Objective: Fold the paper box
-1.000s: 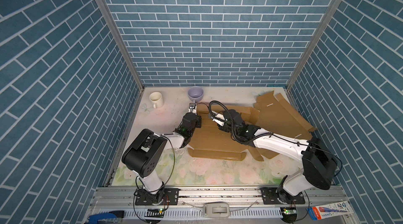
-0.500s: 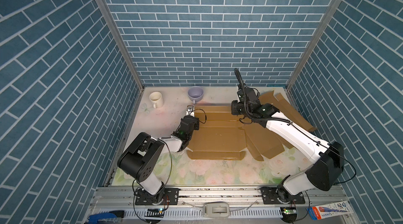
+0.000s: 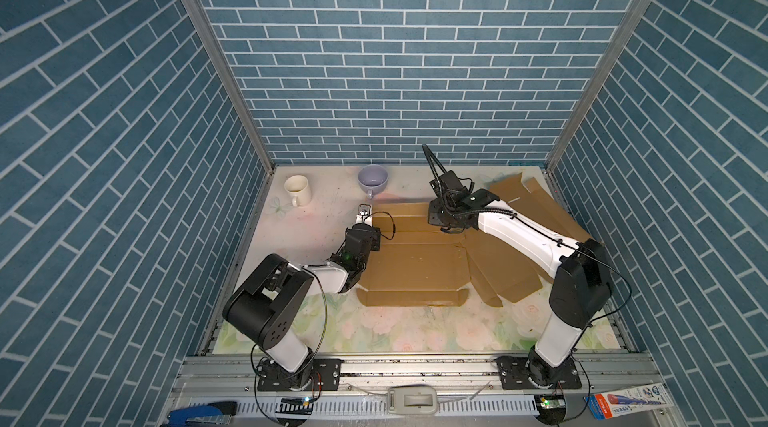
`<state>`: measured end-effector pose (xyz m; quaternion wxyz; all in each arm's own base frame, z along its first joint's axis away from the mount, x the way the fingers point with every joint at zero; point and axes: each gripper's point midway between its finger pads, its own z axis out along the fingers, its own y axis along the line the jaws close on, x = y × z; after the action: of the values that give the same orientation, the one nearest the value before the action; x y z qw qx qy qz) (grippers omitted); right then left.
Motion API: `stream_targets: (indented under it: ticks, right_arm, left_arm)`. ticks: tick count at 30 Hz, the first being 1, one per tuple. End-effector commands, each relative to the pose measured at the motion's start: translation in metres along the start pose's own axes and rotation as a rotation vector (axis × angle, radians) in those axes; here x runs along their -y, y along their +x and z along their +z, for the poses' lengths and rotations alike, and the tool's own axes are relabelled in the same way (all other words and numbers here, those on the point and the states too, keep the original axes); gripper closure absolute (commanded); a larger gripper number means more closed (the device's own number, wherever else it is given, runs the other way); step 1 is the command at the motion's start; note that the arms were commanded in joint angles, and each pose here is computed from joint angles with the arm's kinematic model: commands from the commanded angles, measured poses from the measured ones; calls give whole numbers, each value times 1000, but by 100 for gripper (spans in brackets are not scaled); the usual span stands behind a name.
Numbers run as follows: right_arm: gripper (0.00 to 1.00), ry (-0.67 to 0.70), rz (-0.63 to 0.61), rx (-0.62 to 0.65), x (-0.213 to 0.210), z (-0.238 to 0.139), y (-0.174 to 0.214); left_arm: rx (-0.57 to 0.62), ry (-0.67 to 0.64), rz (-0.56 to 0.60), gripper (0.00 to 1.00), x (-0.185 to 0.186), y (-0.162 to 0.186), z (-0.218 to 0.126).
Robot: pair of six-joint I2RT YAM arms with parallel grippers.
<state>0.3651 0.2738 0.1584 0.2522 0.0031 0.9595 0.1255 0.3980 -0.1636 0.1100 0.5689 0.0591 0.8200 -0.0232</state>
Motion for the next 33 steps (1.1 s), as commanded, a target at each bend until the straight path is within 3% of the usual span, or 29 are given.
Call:
stream_targets:
  ticks: [1,8,11,17,33]
  right_arm:
    - [66,-62,55,-24,-7,-14,-8]
    - [59,-131,47,54,18,-76,-43]
    - [49,-88,49,50,48,-85,-49]
    - [33,-110,55,-8,55,-80,-58]
    - [34,-210,158,-130,35,-28,-44]
  left_arm:
    - [-46,-8,52,100,-1,21,0]
    - [-42,-7,72,100,0,17,0]
    - [-41,-3,80,100,1,16,1]
    - [-41,0,83,100,2,15,1]
    - [-55,0,79,100,2,20,2]
